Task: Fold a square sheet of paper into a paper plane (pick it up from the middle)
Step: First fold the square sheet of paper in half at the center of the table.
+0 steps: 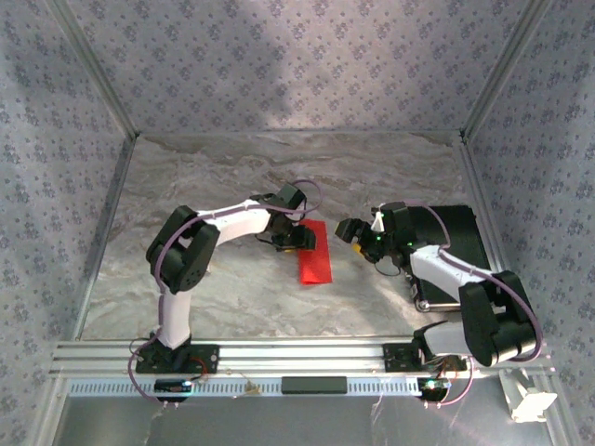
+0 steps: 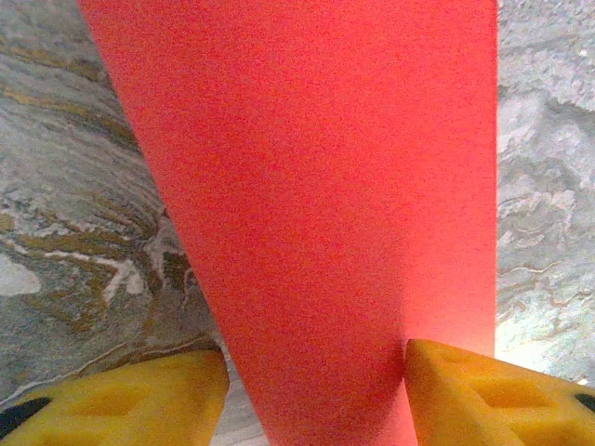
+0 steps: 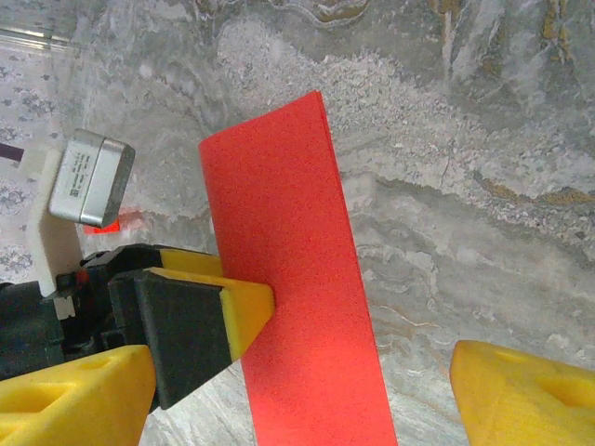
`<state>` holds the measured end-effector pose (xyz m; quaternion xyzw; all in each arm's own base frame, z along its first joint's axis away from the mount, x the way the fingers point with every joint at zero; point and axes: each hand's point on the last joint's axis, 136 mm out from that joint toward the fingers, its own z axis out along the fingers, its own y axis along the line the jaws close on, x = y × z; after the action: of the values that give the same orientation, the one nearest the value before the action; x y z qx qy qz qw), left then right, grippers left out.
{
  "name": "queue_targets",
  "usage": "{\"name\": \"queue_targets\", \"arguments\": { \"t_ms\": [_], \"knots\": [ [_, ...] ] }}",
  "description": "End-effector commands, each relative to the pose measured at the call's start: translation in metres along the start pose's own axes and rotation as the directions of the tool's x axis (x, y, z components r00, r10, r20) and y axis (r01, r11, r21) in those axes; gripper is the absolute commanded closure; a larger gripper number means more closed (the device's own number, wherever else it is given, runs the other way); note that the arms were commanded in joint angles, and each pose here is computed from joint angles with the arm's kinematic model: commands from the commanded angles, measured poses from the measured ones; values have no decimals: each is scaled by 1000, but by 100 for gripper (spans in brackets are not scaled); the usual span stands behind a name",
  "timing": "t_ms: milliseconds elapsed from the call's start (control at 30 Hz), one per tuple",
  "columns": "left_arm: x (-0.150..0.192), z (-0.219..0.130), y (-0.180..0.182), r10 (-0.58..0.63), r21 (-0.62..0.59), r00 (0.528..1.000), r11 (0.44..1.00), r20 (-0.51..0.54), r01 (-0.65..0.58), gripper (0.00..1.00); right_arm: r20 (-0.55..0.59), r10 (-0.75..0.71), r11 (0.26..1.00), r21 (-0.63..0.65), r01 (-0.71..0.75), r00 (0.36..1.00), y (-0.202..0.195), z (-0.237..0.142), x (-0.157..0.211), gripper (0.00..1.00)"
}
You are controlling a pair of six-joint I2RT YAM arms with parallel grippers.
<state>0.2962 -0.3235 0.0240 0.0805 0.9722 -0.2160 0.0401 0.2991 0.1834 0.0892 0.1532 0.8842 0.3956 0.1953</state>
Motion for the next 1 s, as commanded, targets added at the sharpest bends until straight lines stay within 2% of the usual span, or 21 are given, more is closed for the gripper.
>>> {"name": "queue_targets", "arguments": {
  "t_ms": [0,967],
  "knots": [
    [27,41,46,-27,-157,994,988,-105,10,43,-9,-30,999,-26,30,1000,12,1,-3,15],
    [32,54,59,13,-235,987,971,-163,-52,43,-12,-32,999,-10,32,999,10,2,-1,14]
  ]
}}
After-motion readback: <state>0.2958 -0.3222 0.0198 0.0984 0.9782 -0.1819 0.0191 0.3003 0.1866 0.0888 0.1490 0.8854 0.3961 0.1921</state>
